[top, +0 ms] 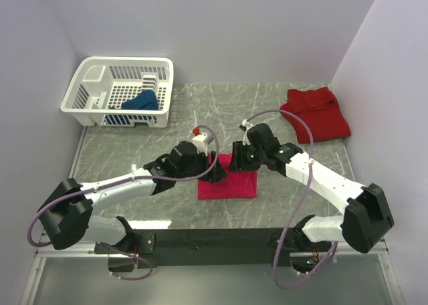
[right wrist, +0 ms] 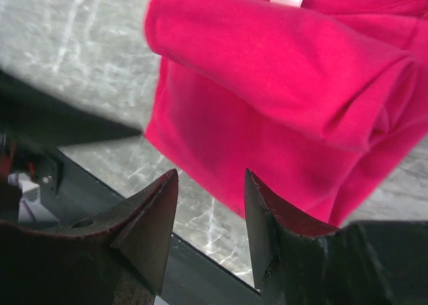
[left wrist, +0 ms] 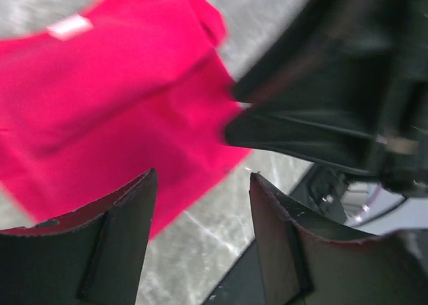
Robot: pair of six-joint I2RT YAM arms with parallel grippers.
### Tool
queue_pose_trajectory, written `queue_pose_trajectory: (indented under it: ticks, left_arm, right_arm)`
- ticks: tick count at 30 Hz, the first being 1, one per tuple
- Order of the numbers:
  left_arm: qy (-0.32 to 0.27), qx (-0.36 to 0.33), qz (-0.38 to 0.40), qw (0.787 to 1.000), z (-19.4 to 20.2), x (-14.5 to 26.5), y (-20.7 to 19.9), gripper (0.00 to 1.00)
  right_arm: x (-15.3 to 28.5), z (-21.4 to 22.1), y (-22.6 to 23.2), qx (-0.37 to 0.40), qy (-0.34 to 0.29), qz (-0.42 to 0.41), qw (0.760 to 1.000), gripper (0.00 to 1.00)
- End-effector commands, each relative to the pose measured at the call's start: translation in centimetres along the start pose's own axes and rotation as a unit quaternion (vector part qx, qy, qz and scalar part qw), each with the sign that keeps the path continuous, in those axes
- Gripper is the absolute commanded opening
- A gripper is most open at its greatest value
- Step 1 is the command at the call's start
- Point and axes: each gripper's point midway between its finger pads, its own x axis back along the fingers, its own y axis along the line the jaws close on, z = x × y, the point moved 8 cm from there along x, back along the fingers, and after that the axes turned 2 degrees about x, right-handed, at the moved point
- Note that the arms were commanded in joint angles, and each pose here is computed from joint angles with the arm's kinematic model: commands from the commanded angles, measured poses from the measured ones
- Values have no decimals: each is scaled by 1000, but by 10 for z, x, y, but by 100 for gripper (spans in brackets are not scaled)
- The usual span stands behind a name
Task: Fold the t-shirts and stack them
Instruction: Fold the tshirt
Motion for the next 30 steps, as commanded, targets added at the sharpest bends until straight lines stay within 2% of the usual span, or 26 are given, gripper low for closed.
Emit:
queue_pose_trajectory:
  ticks: [1, 6, 11, 18, 22, 26, 30]
  left_arm:
    - [-13, 8, 77, 997, 7, -9, -24, 62]
    - [6, 8, 80, 997, 33, -23, -24, 60]
    - [27, 2, 46, 999, 55, -43, -13, 61]
    - [62, 1, -12, 998, 87, -65, 15, 60]
    - [86, 4, -26, 996, 108, -71, 26, 60]
    - [98, 1, -26, 995, 113, -74, 24, 59]
    - [95, -9, -25, 995, 107, -75, 16, 59]
  right_arm:
    - [-15, -6, 6, -4, 2, -15, 1000, 51]
    - [-38, -5, 4, -3, 33, -9, 999, 50]
    - [-61, -6, -3, -5, 50, 10, 999, 50]
    - [-83, -32, -9, -16, 20, 70, 997, 50]
    - [-85, -58, -27, -37, -23, 123, 992, 50]
    - [-80, -73, -47, -45, -42, 176, 982, 50]
    - [-66, -70, -50, -48, -56, 175, 982, 53]
